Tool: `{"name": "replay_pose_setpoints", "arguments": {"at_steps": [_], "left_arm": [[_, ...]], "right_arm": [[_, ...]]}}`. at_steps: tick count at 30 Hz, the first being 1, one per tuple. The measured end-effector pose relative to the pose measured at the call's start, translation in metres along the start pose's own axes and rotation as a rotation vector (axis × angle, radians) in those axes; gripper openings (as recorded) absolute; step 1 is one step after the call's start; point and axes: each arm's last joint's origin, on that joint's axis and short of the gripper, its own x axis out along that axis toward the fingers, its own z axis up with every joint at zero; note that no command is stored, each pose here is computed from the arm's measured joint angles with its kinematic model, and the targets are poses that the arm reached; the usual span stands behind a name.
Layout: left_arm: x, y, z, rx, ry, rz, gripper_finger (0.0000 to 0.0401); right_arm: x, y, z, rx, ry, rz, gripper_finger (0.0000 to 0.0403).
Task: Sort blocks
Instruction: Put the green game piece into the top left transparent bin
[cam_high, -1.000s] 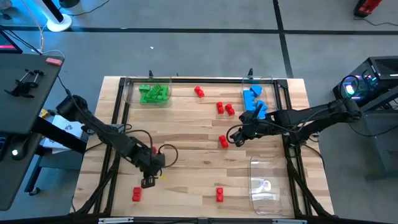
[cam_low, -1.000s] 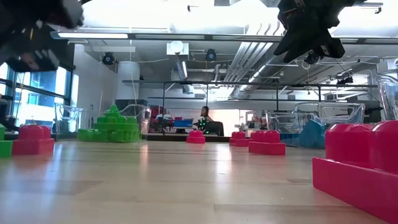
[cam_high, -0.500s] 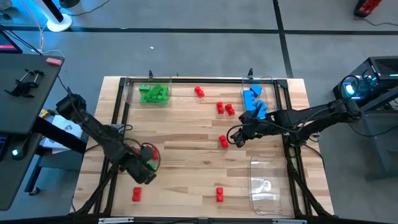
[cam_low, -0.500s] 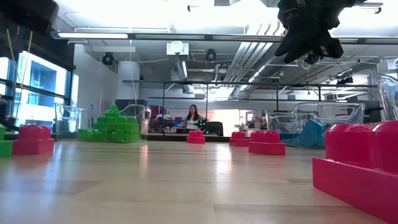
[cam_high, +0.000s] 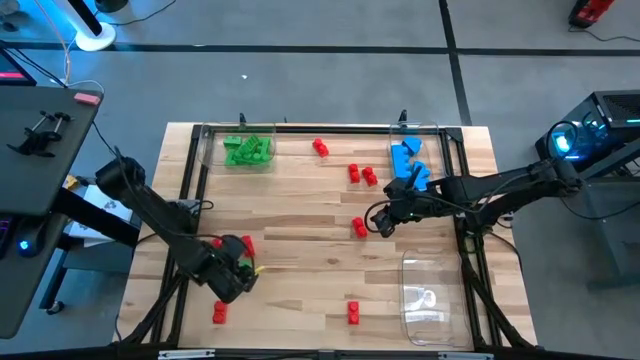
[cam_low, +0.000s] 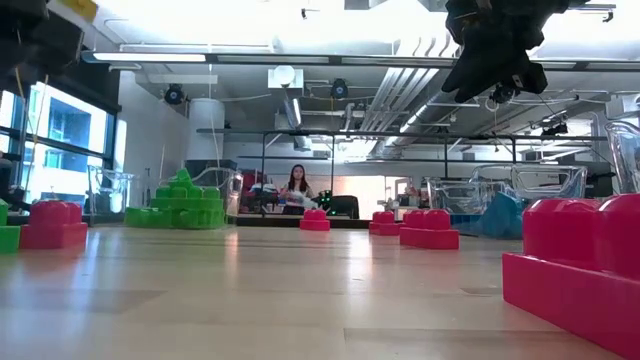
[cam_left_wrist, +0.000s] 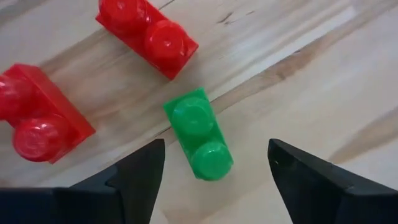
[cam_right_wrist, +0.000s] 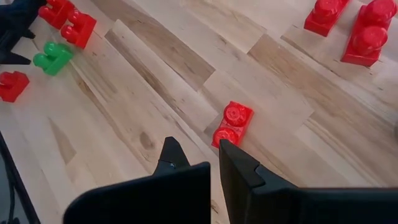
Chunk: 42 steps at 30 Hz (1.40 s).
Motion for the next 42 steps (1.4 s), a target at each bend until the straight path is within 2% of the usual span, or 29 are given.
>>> {"name": "replay_pose_setpoints", "arguments": {"at_steps": [14,19,22,26,27,31,34,36,38,42], "left_arm": [[0.049,-0.013,0.003,-0.107,0.061,0.179,0.0273],[0.06,-0.018,0.006,-0.076,0.069,0.171,0.0264],[0.062,-0.02,0.008,-0.058,0.082,0.158,0.0224],[0.057,-0.021,0.01,0.005,0.114,0.132,0.0111],[0.054,-0.02,0.011,0.026,0.122,0.121,0.0089],[0.023,-0.018,0.011,0.163,0.219,-0.015,0.0086],[-0.015,-0.011,0.008,0.237,0.322,-0.165,0.0086],[-0.045,-0.003,0.011,0.279,0.309,-0.297,0.0086],[-0.07,0.011,0.025,0.261,0.201,-0.399,0.0092],[-0.098,0.047,0.072,0.107,-0.134,-0.456,0.0097]], "right_arm": [[0.0,0.0,0.001,-0.024,-0.02,-0.013,0.0],[0.0,0.0,0.001,-0.024,-0.018,-0.012,0.0],[0.0,0.0,0.001,-0.024,-0.016,-0.01,0.0],[0.0,0.0,0.001,-0.024,-0.016,-0.009,0.0],[0.0,0.0,0.001,-0.024,-0.016,-0.009,0.0],[0.0,0.0,0.0,-0.024,-0.006,-0.001,0.0],[0.0,0.0,0.0,-0.025,0.006,0.006,0.0],[0.0,0.0,0.0,-0.026,0.006,0.007,0.0],[0.0,0.0,0.0,-0.025,0.006,0.007,0.0],[0.0,0.0,0.0,-0.017,0.002,0.004,0.0]]}}
